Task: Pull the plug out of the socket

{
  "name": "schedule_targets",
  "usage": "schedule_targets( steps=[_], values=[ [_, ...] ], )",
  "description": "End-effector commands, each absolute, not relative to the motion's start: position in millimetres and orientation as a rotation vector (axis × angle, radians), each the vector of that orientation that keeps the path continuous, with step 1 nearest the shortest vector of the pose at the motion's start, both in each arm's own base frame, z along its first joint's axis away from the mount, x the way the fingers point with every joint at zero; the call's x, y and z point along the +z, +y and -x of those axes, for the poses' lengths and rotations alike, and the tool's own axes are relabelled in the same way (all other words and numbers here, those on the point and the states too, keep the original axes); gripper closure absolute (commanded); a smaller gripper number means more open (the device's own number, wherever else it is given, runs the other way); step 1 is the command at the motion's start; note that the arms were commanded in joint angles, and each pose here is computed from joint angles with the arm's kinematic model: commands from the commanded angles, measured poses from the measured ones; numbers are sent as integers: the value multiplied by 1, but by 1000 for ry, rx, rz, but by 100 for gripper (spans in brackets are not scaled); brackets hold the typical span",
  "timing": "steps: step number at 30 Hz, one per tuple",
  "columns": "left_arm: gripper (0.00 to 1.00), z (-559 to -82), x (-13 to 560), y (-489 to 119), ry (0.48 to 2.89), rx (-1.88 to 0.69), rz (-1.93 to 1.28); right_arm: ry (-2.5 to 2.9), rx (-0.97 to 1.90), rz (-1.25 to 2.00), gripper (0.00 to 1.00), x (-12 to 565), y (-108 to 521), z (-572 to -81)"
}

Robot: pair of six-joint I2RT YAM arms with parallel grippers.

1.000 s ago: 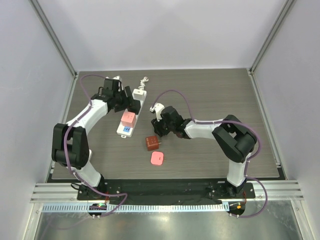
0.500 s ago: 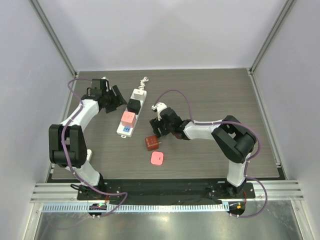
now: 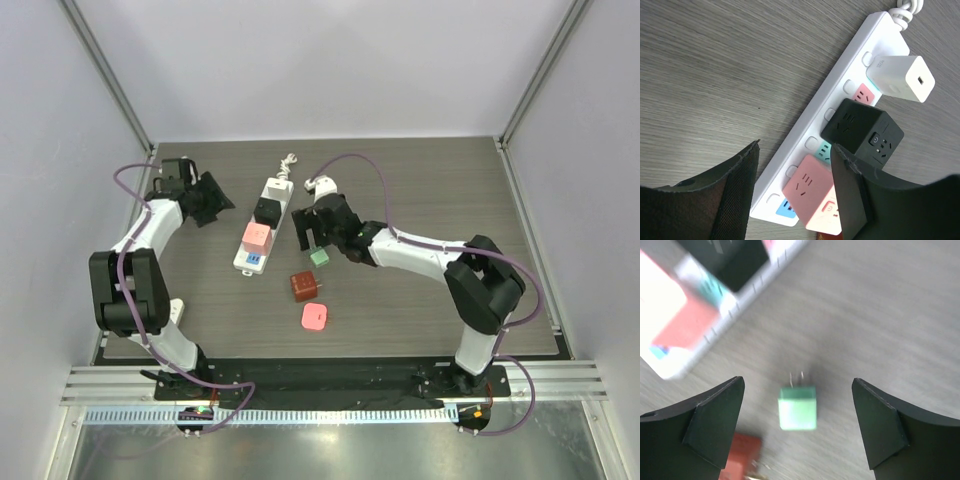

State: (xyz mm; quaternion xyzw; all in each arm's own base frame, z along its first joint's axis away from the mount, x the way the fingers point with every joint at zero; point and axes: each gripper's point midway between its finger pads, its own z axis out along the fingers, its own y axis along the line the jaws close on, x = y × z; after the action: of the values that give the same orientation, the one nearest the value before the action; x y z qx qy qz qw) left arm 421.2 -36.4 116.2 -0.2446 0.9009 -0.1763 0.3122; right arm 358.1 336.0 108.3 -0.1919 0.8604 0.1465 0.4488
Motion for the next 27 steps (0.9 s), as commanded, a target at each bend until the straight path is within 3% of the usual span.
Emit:
schedule_targets(
  steps=[1, 3, 5, 7, 10, 11, 18, 20, 27],
  values=[
    [41, -419, 113, -45, 2392, -537, 677, 2098, 344, 274, 5, 147, 339, -377],
    [42, -419, 108, -47, 2404, -543, 691, 2129, 351, 237, 7, 146, 347, -383],
    [46, -420, 102, -47, 2415, -545, 706, 2163, 361, 214, 17, 149, 361, -392],
    [50, -420, 98, -47, 2424, -549, 719, 2203, 331, 146, 35, 133, 368, -403],
    [53, -421, 90, -46, 2448, -542, 727, 2188, 250, 8, 73, 117, 361, -419],
    [53, -421, 88, -45, 2457, -537, 726, 2179, 228, -9, 76, 112, 360, -423],
    [60, -423, 76, -34, 2491, -442, 731, 2135, 157, 5, 81, 81, 376, -460],
    [64, -422, 66, -35, 2521, -443, 736, 2131, 188, 25, 82, 74, 389, -469],
    [66, -410, 39, -52, 2626, -473, 729, 2101, 362, 22, 82, 68, 419, -481]
  ],
)
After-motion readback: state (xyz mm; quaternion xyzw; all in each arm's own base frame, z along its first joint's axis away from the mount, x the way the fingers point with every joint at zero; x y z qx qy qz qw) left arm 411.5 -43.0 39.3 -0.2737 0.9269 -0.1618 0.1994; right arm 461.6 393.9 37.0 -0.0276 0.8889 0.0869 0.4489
